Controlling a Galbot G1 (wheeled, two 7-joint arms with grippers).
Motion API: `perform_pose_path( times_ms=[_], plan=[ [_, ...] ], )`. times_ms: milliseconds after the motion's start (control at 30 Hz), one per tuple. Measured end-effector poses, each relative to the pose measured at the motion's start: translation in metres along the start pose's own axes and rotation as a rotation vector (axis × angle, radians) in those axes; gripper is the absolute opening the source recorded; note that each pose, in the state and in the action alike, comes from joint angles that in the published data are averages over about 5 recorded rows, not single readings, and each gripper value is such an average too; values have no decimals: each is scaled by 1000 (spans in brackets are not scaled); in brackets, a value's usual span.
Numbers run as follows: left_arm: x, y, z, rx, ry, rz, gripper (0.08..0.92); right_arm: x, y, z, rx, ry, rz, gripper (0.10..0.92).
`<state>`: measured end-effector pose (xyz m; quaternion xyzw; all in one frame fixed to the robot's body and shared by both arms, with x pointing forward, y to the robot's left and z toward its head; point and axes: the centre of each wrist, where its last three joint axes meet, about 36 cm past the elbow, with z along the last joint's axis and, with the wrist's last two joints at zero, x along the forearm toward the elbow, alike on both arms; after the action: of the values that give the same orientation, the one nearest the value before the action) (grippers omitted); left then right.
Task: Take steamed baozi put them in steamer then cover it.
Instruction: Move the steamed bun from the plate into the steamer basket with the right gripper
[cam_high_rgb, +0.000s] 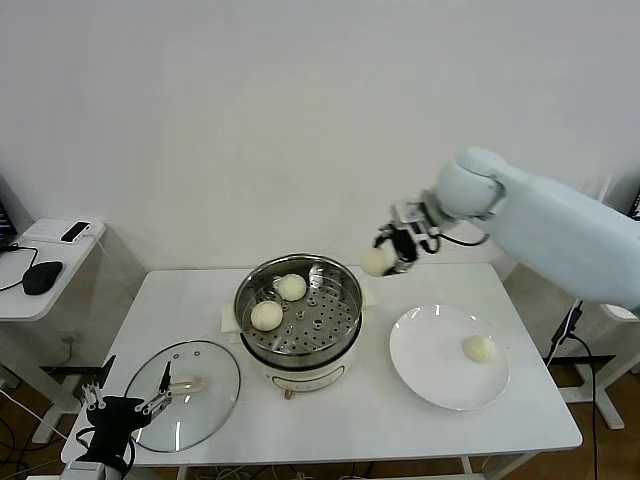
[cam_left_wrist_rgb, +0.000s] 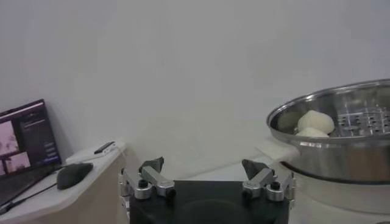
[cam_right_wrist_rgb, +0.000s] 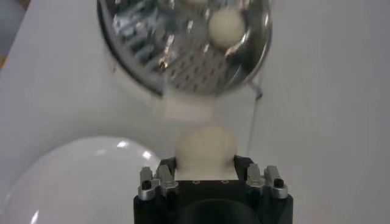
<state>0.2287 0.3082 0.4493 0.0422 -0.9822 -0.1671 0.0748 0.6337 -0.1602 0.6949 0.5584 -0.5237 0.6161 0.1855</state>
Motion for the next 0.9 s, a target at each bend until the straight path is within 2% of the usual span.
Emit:
perform_pose_path(
  times_ms=[333,567,900],
  plan=[
    [4,4,-3,0,-2,-21,823,-62,-3,-70,206,-73,-80,602],
    [6,6,-4,2,1,-35,823,-99,4,-91,347,-85,-137,602],
    [7,9,-3,7,3,-47,823,-124,7,-109,532,-88,-202,602]
  ],
)
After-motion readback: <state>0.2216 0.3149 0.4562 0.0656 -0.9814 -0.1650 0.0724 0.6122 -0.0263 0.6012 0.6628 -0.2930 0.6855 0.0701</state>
